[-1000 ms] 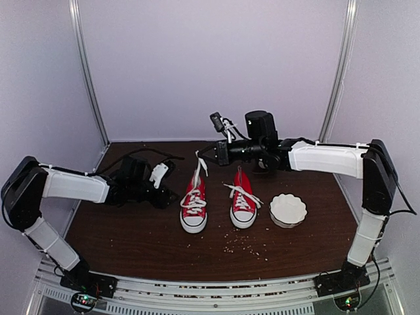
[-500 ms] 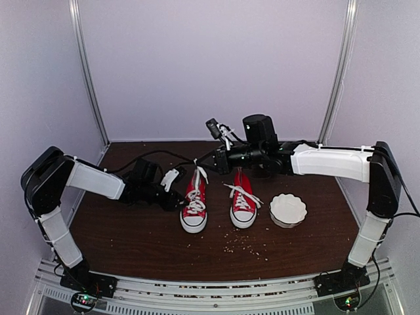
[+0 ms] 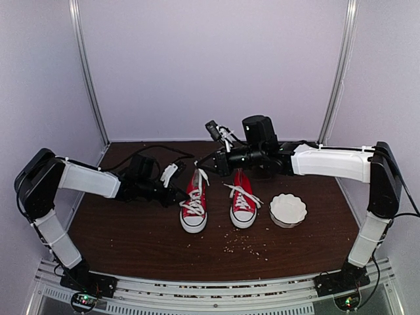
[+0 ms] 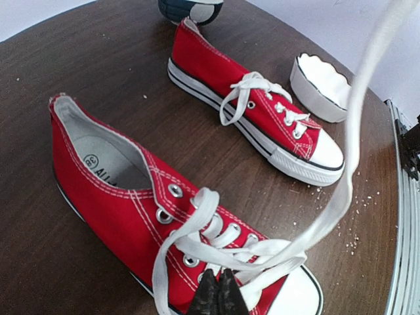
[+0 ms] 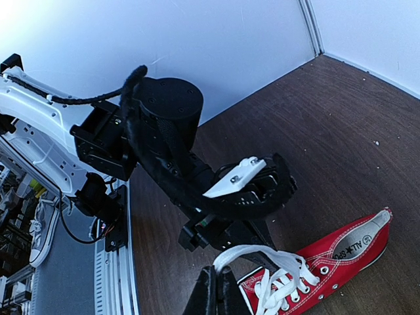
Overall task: Tie the shoes
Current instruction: Adjust the shoelace on the shoe.
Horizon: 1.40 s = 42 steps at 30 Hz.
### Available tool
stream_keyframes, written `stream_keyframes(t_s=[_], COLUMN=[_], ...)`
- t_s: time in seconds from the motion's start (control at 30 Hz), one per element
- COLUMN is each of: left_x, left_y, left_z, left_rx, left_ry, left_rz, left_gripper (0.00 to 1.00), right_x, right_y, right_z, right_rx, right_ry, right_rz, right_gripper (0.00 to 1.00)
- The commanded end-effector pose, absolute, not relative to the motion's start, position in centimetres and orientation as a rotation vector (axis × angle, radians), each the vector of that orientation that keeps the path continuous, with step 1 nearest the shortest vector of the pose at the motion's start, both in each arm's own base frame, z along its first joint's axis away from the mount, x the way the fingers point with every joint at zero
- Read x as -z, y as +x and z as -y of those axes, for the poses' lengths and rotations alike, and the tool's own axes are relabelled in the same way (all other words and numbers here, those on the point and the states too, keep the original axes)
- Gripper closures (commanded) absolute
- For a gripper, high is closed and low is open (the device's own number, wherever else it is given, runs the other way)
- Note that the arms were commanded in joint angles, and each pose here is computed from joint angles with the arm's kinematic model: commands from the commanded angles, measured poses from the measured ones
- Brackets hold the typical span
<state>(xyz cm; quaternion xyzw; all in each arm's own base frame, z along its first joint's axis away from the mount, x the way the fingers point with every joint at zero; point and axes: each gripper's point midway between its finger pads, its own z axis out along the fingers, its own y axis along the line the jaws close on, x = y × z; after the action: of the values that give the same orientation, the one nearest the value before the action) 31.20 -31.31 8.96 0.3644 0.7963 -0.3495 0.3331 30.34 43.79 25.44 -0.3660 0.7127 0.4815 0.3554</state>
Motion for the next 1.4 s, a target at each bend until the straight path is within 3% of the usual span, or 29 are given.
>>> stream_keyframes(t_s=[0.0, 0.1, 0.2, 0.43, 0.53, 0.8, 1.2, 1.37], left_x=[-11.3, -10.8, -7.8, -5.8, -6.0, -6.0, -4.8, -5.1], left_y=[31.0, 32.1, 34.7, 34.6, 34.0, 33.8, 32.2, 31.1], left_z=[31.6, 30.6, 27.7, 27.2, 27.7, 28.7, 29.0, 30.0], left_rx=[0.922, 0.837, 0.721, 0.943, 1.014, 1.118, 1.195, 1.235], left_ry=[0.977, 0.908, 0.715, 0.585, 0.593, 0.582, 0.61, 0.673], left_rz=[-1.971, -2.028, -2.224, -2.316, -2.298, -2.279, -2.304, -2.295], left_gripper=[1.0, 1.0, 0.78, 0.55, 0.5, 0.51, 0.67, 0.78], right_x=[-27.2, -27.2, -27.2, -26.9, -26.8, -26.5, -26.2, -26.4], right_y=[30.3, 30.3, 30.3, 30.4, 30.4, 30.6, 30.7, 30.8], right_z=[-43.5, -43.4, -43.4, -43.2, -43.2, -43.2, -43.3, -43.3], right_rx=[-1.232, -1.23, -1.231, -1.212, -1.206, -1.202, -1.194, -1.191], right_ry=[-0.943, -0.941, -0.939, -0.933, -0.934, -0.935, -0.937, -0.935], right_rz=[-1.799, -1.8, -1.801, -1.816, -1.82, -1.829, -1.834, -1.833], right_gripper=[1.0, 1.0, 1.0, 1.0, 1.0, 1.0, 1.0, 1.0])
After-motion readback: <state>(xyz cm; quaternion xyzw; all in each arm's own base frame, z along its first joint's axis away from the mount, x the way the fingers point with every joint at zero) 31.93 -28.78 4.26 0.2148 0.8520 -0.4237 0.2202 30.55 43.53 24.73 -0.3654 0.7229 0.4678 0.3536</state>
